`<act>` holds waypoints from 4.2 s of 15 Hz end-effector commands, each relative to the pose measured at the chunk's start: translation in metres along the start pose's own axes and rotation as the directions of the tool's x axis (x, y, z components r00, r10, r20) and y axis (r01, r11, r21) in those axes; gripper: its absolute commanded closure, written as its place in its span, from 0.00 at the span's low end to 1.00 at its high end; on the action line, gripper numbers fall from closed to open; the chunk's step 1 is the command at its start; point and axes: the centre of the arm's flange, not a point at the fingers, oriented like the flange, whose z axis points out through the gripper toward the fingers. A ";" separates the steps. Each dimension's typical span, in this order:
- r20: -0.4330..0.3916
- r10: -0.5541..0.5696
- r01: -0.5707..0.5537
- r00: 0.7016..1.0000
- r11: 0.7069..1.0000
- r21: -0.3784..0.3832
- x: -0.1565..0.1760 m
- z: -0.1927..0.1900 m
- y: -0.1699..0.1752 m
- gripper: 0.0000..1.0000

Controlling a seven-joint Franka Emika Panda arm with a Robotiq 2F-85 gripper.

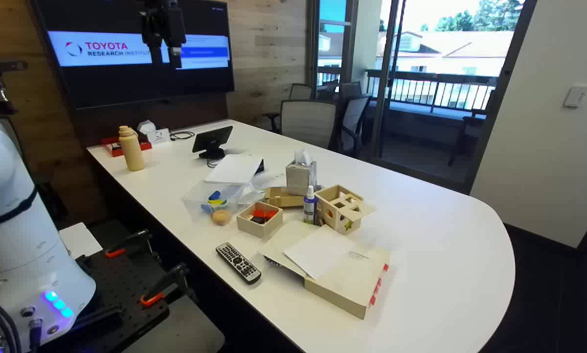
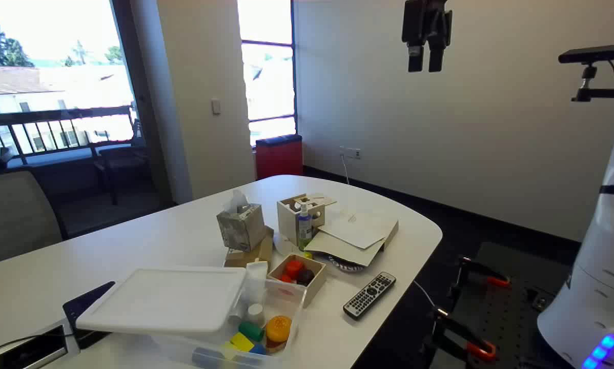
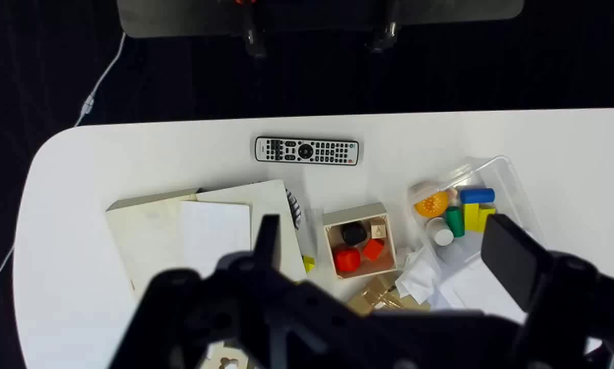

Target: Use the white napkin to wipe the book.

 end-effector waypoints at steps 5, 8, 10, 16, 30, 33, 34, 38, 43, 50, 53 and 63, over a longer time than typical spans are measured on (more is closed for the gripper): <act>-0.045 -0.004 0.005 0.999 1.000 0.026 0.066 0.040 -0.001 0.00; -0.128 0.013 -0.012 0.992 1.000 0.013 0.118 0.084 -0.009 0.00; -0.153 0.008 -0.005 0.988 1.000 0.019 0.153 0.124 -0.018 0.00; -0.143 -0.023 0.035 0.989 0.997 0.076 0.233 0.260 -0.066 0.00; -0.134 0.077 -0.055 0.988 0.986 0.157 0.372 0.506 -0.147 0.00; -0.149 0.091 -0.071 0.985 0.988 0.135 0.383 0.512 -0.143 0.00; -0.144 0.089 -0.070 0.986 0.989 0.131 0.385 0.514 -0.142 0.00; -0.046 0.058 -0.051 0.997 0.989 0.140 0.382 0.529 -0.139 0.42; 0.123 0.026 -0.048 0.992 0.982 0.183 0.376 0.542 -0.142 0.80; 0.191 0.044 -0.083 0.981 0.977 0.198 0.383 0.530 -0.132 1.00; 0.159 0.076 -0.110 0.984 0.970 0.217 0.382 0.498 -0.115 1.00; -0.061 0.341 -0.330 0.938 0.932 0.148 0.341 0.343 -0.009 1.00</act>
